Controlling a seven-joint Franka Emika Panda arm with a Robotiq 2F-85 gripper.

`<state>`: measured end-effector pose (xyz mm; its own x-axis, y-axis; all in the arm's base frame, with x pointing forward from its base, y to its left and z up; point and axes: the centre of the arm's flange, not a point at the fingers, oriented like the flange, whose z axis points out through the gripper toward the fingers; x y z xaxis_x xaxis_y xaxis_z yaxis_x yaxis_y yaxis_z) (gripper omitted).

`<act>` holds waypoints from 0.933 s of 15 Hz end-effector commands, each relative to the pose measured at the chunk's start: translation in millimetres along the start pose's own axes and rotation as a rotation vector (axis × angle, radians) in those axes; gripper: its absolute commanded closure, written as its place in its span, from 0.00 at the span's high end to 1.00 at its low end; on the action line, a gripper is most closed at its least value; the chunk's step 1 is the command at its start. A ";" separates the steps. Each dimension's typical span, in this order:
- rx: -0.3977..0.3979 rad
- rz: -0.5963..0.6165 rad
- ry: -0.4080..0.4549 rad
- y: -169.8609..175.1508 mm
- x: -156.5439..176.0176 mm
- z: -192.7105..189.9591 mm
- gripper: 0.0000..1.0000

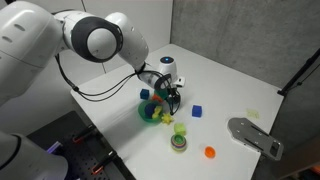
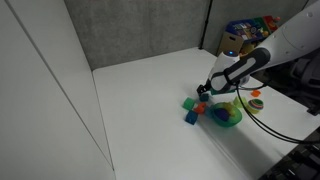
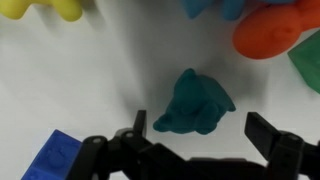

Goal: Put the green object in the bowl

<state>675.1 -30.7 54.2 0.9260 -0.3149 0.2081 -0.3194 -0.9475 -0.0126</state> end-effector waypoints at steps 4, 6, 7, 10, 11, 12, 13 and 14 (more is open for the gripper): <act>0.008 0.010 -0.014 -1.0 8.5 21.6 0.59; 0.006 0.018 -0.005 -1.4 11.3 17.1 0.45; 0.002 0.024 -0.008 -1.1 10.9 14.3 0.45; -0.003 0.030 0.003 1.3 11.3 -1.0 0.30; -0.003 0.030 0.004 2.4 11.4 -6.7 0.25; -0.005 0.030 0.007 3.8 10.5 -12.2 0.21; -0.009 0.027 0.012 4.6 8.7 -19.5 0.20; -0.012 0.026 0.018 4.8 7.1 -26.7 0.17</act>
<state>684.9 -37.0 54.1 0.9173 -0.3306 0.2220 -0.3364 -0.9416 -0.0124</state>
